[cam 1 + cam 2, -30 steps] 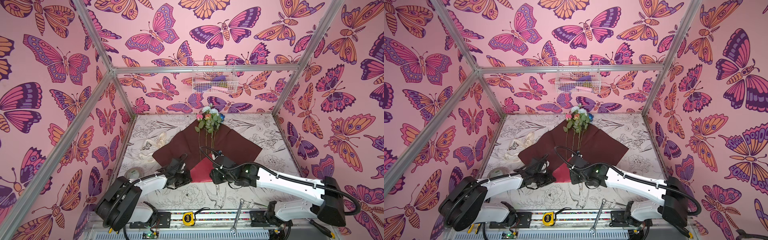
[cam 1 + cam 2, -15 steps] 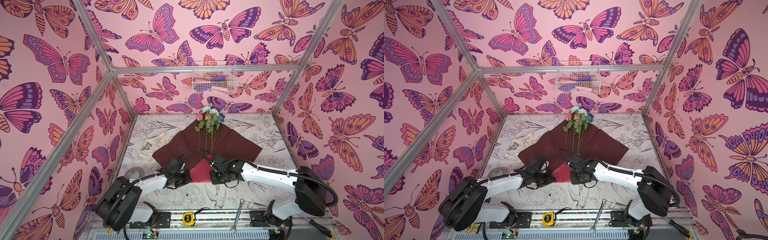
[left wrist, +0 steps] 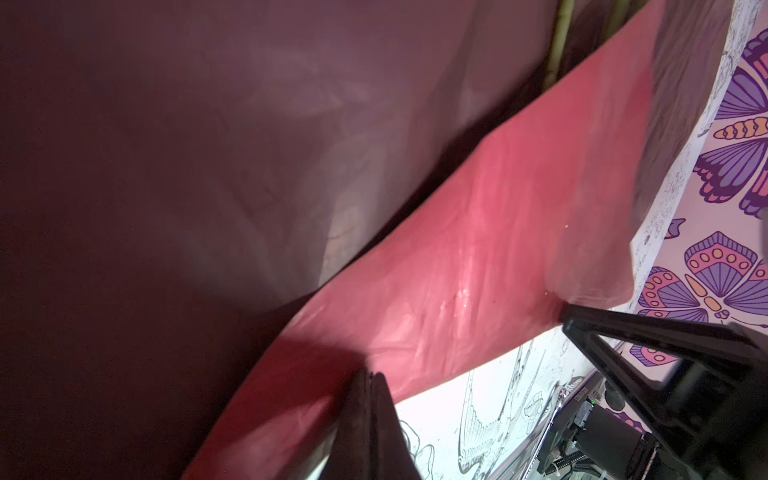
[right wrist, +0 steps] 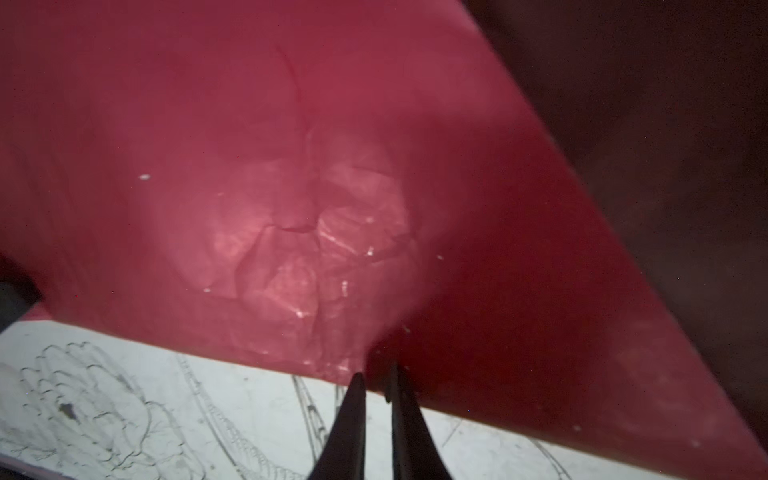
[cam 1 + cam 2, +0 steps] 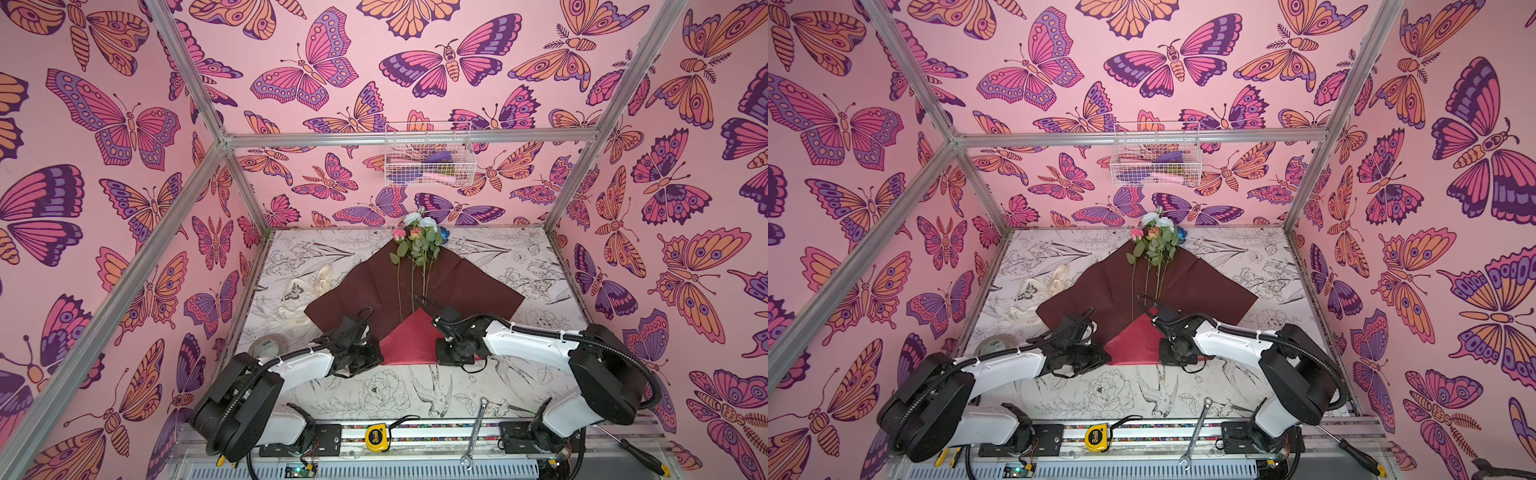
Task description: Tie the bouquet of fake flowers
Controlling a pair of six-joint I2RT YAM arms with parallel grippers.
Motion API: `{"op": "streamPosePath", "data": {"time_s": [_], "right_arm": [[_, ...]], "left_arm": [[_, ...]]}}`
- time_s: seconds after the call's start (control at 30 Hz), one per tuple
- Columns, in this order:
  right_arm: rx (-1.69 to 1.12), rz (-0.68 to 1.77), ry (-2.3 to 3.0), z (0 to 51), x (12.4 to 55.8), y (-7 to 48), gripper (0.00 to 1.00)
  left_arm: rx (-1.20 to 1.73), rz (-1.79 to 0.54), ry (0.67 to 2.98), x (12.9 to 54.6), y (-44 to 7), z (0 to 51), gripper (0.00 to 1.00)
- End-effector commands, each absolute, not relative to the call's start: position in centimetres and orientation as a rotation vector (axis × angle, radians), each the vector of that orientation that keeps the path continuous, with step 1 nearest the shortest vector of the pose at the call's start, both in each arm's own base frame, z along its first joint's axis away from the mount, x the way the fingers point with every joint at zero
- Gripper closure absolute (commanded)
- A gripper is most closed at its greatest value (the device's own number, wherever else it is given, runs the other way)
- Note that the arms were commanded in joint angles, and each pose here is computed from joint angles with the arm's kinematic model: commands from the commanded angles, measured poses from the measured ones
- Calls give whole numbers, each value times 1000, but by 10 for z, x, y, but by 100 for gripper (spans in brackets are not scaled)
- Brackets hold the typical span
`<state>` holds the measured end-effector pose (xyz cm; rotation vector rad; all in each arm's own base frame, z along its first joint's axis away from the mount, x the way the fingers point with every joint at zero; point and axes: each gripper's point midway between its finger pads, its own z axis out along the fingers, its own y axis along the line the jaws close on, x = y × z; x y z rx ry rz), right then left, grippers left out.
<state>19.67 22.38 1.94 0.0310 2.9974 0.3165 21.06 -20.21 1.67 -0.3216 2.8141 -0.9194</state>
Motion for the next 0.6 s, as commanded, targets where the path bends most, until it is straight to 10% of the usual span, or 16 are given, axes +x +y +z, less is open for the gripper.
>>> {"op": "streamPosePath", "data": {"time_s": [0.0,0.57], "right_arm": [[101,296,2978,20,200,210,83],[327,173,2913,22,189,138,79]], "left_arm": [[-353,-916,2829,208,-199,11,100],[-398,-902,2822,205,-189,10,100]]}}
